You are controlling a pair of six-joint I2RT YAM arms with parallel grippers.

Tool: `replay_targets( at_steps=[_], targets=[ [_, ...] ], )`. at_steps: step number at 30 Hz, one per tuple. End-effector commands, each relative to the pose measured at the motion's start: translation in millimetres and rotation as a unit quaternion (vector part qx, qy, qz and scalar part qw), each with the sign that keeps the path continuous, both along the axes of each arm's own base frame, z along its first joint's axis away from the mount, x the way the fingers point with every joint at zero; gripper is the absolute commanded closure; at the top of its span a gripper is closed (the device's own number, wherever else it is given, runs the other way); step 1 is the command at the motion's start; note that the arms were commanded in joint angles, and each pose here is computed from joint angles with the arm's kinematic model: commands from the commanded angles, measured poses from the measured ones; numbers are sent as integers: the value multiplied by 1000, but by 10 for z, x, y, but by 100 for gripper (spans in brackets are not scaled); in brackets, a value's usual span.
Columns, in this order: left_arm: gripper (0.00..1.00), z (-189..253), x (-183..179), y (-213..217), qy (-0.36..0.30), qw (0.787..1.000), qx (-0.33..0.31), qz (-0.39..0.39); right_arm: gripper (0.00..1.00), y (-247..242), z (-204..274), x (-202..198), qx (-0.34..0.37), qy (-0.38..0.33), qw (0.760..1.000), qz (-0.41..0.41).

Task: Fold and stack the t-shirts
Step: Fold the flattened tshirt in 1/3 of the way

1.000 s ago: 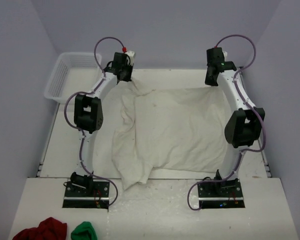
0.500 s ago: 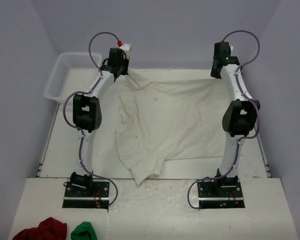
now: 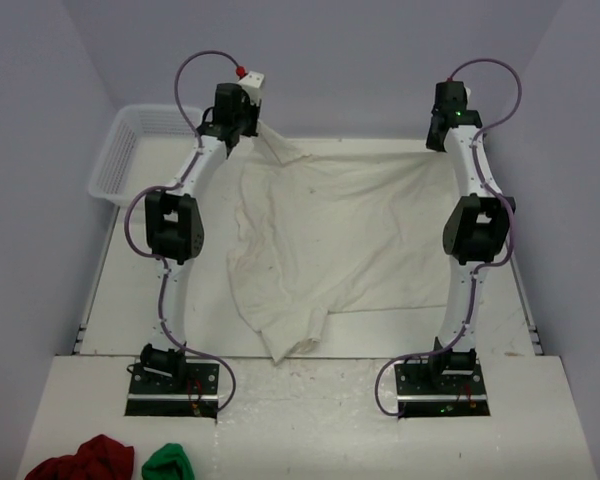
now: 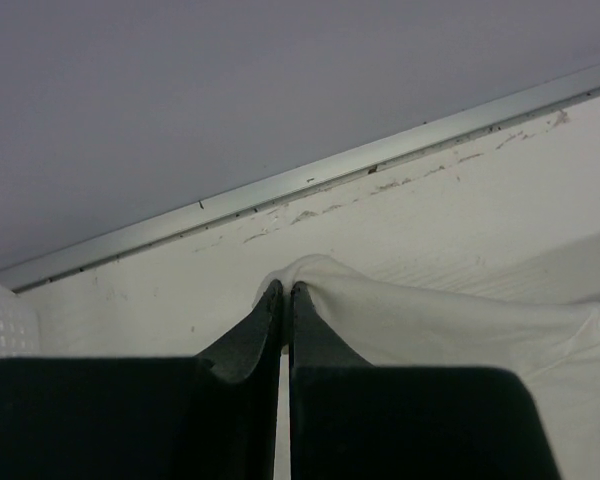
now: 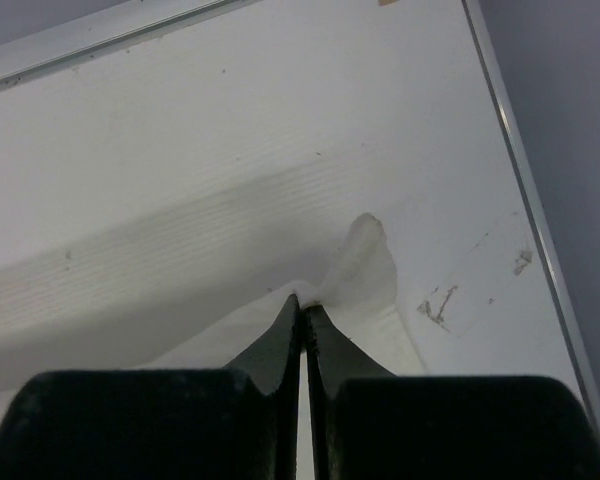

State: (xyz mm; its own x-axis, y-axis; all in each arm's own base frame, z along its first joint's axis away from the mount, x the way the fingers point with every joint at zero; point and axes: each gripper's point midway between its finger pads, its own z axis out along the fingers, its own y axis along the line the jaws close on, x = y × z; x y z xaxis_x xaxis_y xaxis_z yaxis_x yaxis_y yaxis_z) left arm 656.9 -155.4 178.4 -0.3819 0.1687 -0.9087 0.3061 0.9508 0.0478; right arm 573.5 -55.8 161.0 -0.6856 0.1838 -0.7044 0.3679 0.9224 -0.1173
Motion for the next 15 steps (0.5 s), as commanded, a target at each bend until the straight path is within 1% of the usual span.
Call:
replay_targets(
  at_steps=[1, 6, 9, 10, 12, 13, 14, 15],
  targets=[
    [100, 324, 34, -274, -51, 997, 3, -51, 100, -264, 200, 77, -6, -27, 1000, -11],
    [100, 188, -87, -497, -25, 997, 4, -74, 100, -278, 23, 86, 6, -6, 1000, 1],
    [100, 85, -240, -591, -5, 997, 10, -72, 100, -251, -134, 25, 15, 15, 1000, 1],
    [100, -25, -310, -600, 9, 997, 20, -67, 100, -231, -163, 8, 20, 19, 1000, 3],
    [100, 30, -445, -717, 12, 997, 19, -70, 100, -174, -224, -47, 36, 27, 999, 6],
    [100, -83, -523, -734, 27, 997, 26, -69, 100, -157, -240, -70, 40, 30, 999, 7],
    [100, 9, -603, -804, 22, 997, 27, -70, 100, -152, -257, -92, 43, 33, 998, 4],
    [100, 9, -652, -816, 26, 997, 24, -63, 100, -152, -301, -129, 44, 41, 998, 3]
  ],
)
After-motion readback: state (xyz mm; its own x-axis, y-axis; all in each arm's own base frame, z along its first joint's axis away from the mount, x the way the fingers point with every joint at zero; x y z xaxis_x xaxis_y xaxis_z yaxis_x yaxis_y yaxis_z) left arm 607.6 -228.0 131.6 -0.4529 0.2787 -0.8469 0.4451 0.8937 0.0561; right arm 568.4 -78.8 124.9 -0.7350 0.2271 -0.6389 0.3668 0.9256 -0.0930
